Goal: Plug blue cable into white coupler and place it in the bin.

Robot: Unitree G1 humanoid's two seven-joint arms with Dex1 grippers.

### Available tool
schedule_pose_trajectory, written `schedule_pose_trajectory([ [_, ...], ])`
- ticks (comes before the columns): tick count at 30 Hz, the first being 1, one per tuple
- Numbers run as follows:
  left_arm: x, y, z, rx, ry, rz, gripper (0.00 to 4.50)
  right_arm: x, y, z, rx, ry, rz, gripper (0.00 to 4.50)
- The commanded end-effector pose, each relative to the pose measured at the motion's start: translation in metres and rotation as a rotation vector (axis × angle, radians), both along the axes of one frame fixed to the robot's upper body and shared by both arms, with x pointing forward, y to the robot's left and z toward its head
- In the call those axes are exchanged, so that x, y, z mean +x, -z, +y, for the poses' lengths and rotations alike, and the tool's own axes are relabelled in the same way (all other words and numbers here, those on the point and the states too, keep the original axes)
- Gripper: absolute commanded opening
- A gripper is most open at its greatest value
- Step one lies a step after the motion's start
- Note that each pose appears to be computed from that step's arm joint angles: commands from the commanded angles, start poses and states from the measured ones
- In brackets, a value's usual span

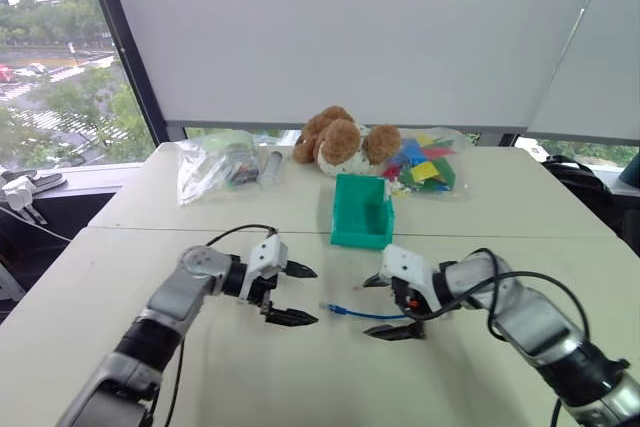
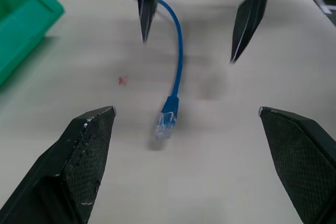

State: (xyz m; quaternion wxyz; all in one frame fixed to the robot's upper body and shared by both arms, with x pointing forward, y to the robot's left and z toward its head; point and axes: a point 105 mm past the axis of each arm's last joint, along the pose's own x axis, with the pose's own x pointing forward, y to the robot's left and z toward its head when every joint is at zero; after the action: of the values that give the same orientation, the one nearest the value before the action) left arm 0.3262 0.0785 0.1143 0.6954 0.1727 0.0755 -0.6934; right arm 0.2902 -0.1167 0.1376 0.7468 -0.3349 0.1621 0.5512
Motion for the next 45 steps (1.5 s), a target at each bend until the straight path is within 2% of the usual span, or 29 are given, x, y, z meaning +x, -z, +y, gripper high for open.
schedule_pose_trajectory([
  [1,0.008,0.004,-0.007,0.022,0.037,-0.011,4.5,-0.011,-0.023,-0.003,0.044,0.025,-0.05,4.44],
  [8,0.017,0.021,-0.024,0.047,0.057,0.03,4.5,-0.026,-0.03,-0.013,0.07,0.122,-0.073,4.44],
  [16,0.017,0.034,-0.025,0.097,0.066,0.008,4.5,-0.028,-0.031,-0.012,0.083,0.162,-0.087,4.44],
  [19,0.019,0.036,-0.024,0.104,0.056,0.002,3.72,-0.028,-0.031,-0.011,0.083,0.162,-0.09,4.5],
  [20,0.019,0.036,-0.023,0.106,0.054,0.002,3.32,-0.027,-0.031,-0.011,0.081,0.161,-0.093,4.5],
  [21,0.019,0.037,-0.022,0.106,0.053,0.002,2.71,-0.027,-0.031,-0.011,0.079,0.16,-0.095,4.5],
  [25,0.018,0.04,-0.021,0.112,0.052,0.0,0.73,-0.025,-0.031,-0.012,0.072,0.157,-0.102,4.5],
  [26,0.017,0.041,-0.022,0.113,0.056,-0.001,0.29,-0.025,-0.032,-0.012,0.071,0.156,-0.103,4.5],
  [27,0.016,0.041,-0.022,0.112,0.061,-0.001,0.05,-0.024,-0.032,-0.011,0.071,0.155,-0.105,4.5],
  [31,0.015,0.023,-0.025,0.029,0.059,0.014,0.05,-0.023,-0.036,-0.01,0.116,0.168,-0.104,4.5],
  [39,0.026,-0.046,-0.026,-0.166,-0.035,-0.106,0.05,-0.038,-0.047,-0.019,0.456,0.325,0.078,4.5],
  [42,0.026,-0.058,-0.026,-0.203,-0.067,-0.143,0.05,-0.04,-0.043,-0.02,0.573,0.404,0.157,4.5],
  [45,0.025,-0.06,-0.027,-0.223,-0.089,-0.171,0.05,-0.029,-0.033,-0.018,0.696,0.525,0.244,4.5],
])
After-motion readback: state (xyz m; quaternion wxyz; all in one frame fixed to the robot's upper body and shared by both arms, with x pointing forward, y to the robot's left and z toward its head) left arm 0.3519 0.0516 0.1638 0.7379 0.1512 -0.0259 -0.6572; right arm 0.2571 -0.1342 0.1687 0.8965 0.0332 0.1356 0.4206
